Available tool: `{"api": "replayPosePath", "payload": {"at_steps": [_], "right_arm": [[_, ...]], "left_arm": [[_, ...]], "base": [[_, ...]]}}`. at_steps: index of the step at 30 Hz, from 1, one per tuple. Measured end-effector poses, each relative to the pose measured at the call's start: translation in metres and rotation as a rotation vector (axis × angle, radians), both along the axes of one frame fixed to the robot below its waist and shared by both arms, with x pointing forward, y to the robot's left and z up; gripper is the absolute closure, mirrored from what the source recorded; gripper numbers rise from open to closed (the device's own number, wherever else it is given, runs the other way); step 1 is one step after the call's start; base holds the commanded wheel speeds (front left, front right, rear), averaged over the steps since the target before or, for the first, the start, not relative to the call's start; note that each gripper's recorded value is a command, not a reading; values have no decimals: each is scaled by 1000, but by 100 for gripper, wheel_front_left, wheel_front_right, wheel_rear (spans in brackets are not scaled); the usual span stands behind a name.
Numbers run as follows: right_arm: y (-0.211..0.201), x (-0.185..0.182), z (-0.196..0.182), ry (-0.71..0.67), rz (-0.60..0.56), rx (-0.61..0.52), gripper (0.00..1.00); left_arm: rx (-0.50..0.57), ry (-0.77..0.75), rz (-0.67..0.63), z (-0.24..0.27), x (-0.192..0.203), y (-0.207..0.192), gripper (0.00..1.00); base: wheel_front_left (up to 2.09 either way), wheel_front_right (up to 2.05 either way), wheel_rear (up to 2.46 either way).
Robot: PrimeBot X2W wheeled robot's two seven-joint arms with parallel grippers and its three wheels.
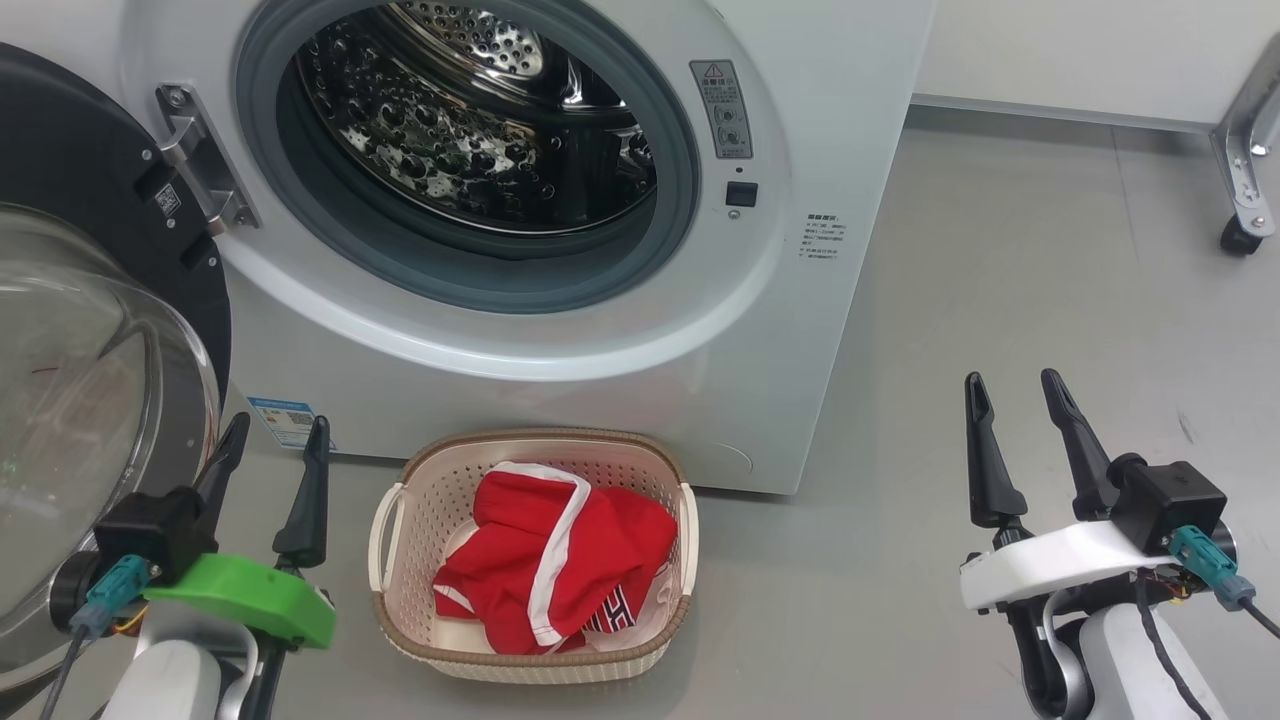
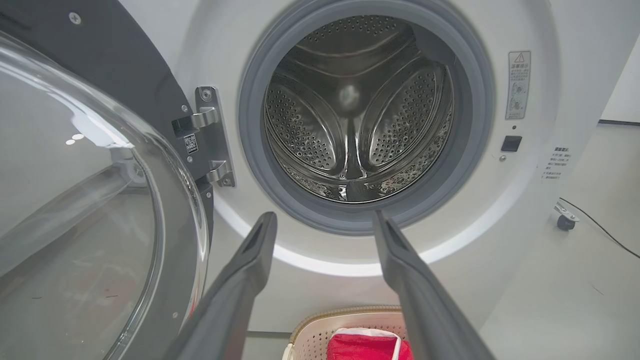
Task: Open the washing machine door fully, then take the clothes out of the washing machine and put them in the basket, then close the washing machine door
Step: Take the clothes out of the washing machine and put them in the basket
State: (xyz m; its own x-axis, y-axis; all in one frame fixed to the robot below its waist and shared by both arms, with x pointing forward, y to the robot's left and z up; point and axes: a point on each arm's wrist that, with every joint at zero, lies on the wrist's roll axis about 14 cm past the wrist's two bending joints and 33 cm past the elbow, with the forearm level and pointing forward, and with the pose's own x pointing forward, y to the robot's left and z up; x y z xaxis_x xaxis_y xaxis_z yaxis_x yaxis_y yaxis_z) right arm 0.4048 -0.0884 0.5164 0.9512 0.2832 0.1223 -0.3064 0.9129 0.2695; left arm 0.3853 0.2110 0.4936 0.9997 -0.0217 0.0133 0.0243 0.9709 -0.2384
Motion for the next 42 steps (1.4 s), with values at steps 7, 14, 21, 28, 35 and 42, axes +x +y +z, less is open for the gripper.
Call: {"api": "replayPosePath", "payload": {"at_steps": [7, 14, 21, 28, 35, 42], "right_arm": [[-2, -3, -2, 5, -5, 0, 0], [-3, -5, -5, 13, -8, 1, 0], [-4, -5, -6, 16, -8, 3, 0], [-6, -5, -7, 19, -13, 3, 0], [-7, -5, -7, 21, -15, 3, 0], [-7, -4, -8, 22, -17, 4, 0]], "left_arm": [[-6, -14, -7, 2, -8, -5, 0], [-2, -15, -14, 0, -11, -10, 0], [-5, -27, -16, 3, -10, -12, 0], [-3, -28, -18, 3, -11, -13, 0], [-7, -26, -21, 2, -13, -16, 0], [-4, -24, -22, 1, -14, -17, 0]], "base": [[0, 0, 0], [0, 0, 0], [0, 0, 0], [0, 0, 0], [0, 0, 0], [0, 0, 0]]}}
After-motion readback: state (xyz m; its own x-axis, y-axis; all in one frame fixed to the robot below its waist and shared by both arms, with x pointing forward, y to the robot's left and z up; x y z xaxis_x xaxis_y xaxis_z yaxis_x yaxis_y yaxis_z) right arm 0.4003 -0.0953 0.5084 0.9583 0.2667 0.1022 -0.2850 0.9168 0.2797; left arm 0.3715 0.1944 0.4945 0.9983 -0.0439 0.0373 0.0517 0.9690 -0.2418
